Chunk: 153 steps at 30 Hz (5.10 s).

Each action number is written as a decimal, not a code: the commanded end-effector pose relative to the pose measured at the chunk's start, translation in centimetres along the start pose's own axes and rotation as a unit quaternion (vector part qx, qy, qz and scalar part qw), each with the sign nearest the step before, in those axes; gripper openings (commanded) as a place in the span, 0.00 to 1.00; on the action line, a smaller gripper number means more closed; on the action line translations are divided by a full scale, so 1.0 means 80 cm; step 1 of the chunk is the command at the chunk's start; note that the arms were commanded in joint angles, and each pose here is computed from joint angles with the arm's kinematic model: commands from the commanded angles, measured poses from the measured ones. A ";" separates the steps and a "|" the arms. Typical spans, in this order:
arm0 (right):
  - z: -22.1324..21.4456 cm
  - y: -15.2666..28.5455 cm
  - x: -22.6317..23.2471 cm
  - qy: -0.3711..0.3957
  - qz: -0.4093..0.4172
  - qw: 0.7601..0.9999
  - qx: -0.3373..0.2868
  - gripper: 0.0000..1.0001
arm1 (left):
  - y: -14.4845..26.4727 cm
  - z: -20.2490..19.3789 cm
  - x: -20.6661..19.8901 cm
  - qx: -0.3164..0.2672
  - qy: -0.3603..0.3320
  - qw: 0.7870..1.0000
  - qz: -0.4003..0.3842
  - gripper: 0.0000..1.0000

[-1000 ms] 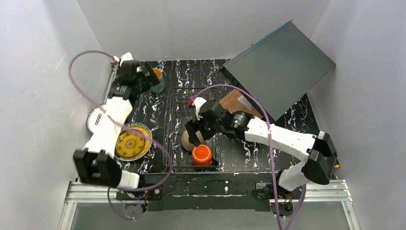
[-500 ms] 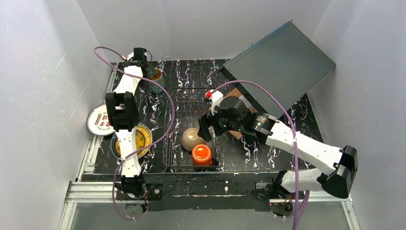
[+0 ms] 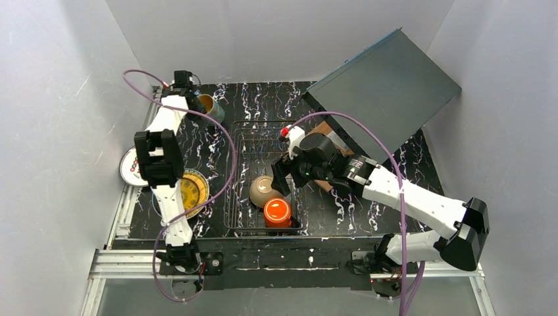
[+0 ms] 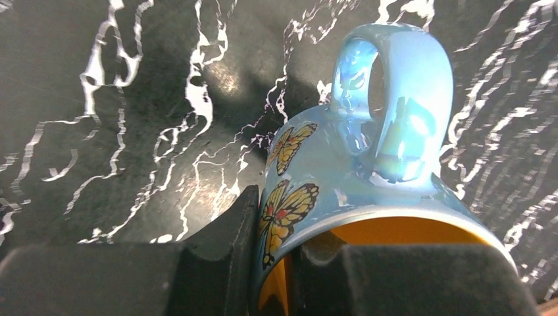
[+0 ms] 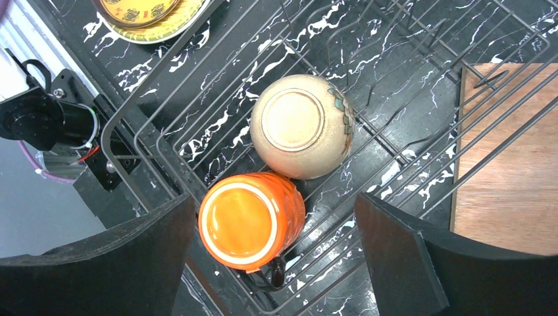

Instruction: Load the mixed dishes into the dish rack

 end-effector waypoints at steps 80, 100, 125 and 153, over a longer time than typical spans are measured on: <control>0.170 0.084 0.062 -0.111 0.283 0.887 -0.347 0.94 | 0.483 -0.291 -0.045 0.136 -0.216 0.565 -0.785 0.00; 0.175 0.115 0.048 -0.184 0.312 0.860 -0.359 0.01 | 0.466 -0.294 -0.053 0.175 -0.212 0.595 -0.756 0.24; 0.130 0.130 -0.003 -0.219 0.229 0.881 -0.351 0.01 | 0.454 -0.261 -0.047 0.139 -0.198 0.613 -0.752 0.91; 0.106 0.114 0.004 -0.216 0.220 0.917 -0.253 0.01 | 0.372 -0.136 0.046 -0.191 -0.207 0.877 -0.389 0.98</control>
Point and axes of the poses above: each gripper's point midway between its finger pads, its own y axis back along the fingers, its own x axis along the line the jaws close on, z = x × y, the point moved 4 cm from there along y, back along the fingers, and after that the axes turned 7 degrees about y, right-handed, at the moved point
